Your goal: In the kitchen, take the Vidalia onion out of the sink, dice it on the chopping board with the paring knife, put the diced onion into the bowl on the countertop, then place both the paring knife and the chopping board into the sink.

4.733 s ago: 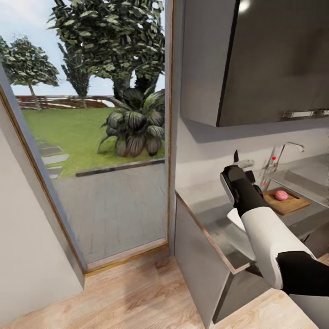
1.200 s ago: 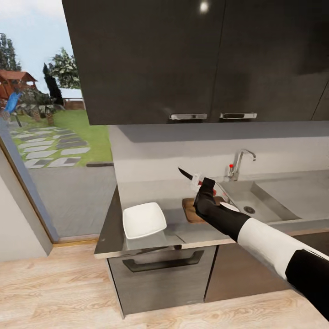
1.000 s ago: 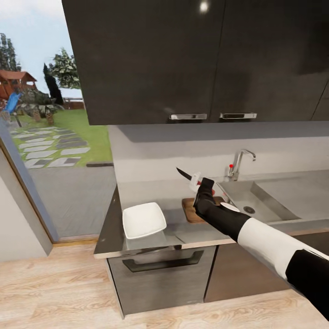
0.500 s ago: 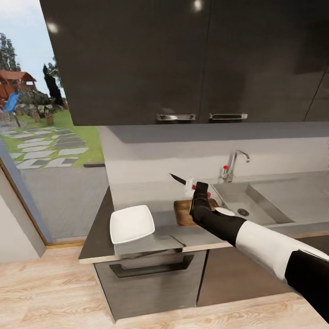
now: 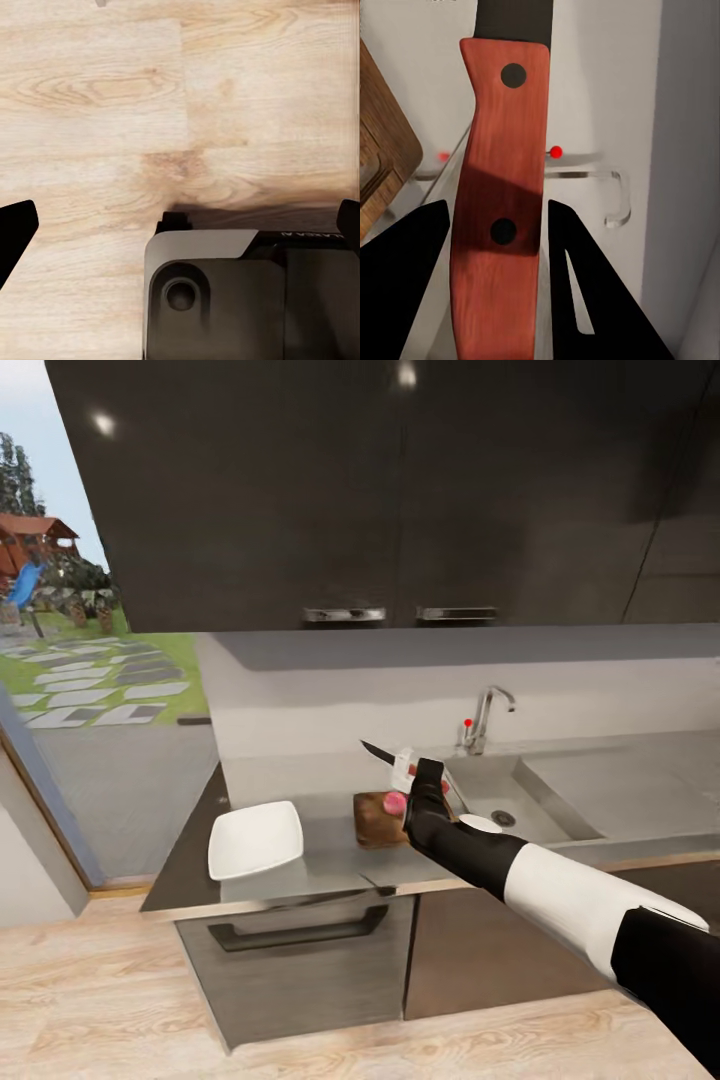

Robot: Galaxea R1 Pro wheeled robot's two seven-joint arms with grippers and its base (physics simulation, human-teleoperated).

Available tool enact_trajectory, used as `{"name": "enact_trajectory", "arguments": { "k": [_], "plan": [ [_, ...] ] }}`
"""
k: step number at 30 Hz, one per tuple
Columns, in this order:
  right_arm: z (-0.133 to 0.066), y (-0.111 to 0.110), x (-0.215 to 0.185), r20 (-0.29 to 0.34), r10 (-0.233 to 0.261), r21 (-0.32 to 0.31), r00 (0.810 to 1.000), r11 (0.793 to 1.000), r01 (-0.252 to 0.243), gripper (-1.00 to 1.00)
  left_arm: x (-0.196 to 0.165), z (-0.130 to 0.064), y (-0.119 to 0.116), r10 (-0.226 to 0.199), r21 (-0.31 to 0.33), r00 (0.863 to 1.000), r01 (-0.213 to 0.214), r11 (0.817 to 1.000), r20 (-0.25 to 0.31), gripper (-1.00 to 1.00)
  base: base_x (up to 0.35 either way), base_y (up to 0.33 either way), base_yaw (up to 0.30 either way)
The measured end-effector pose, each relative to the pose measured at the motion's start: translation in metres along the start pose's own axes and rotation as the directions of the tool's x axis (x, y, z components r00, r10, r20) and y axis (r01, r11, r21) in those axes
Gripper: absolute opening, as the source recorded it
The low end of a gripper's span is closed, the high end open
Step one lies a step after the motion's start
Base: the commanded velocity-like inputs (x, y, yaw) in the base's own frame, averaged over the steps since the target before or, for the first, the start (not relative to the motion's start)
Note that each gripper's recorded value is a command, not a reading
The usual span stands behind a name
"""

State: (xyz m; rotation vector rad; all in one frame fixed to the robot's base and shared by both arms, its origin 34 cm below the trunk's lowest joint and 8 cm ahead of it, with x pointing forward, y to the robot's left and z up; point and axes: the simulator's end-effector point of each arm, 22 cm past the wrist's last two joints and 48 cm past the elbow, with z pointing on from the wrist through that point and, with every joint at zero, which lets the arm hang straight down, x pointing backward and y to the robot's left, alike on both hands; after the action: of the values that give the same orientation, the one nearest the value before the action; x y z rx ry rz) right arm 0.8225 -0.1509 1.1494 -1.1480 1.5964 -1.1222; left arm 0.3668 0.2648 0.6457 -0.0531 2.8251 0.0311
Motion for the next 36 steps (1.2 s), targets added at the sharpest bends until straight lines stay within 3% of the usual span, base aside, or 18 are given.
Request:
{"name": "enact_trajectory", "arguments": {
  "k": [10,18,25,36],
  "plan": [
    [-0.008,0.007,-0.022,0.028,0.001,-0.014,1.0,1.0,-0.001,-1.0,-0.001,0.0,0.002,0.0,-0.003,1.0,0.0,1.0,0.002,1.0,-0.003,-0.172,0.0],
    [-0.012,0.025,-0.029,0.05,-0.085,-0.015,0.995,0.996,0.086,-1.0,-0.001,0.0,0.003,0.0,-0.003,1.0,0.0,1.0,0.003,1.0,0.025,-0.035,0.0],
    [-0.014,0.037,-0.03,0.056,-0.091,-0.063,0.994,0.993,0.095,-1.0,-0.001,0.0,0.004,0.0,-0.004,1.0,0.0,1.0,0.002,1.0,0.199,-0.181,0.0],
    [-0.014,0.04,-0.031,0.058,-0.091,-0.071,0.994,0.993,0.096,-1.0,-0.001,0.0,0.004,0.0,-0.004,1.0,0.0,1.0,0.002,1.0,0.112,-0.032,0.0]
  ]
}}
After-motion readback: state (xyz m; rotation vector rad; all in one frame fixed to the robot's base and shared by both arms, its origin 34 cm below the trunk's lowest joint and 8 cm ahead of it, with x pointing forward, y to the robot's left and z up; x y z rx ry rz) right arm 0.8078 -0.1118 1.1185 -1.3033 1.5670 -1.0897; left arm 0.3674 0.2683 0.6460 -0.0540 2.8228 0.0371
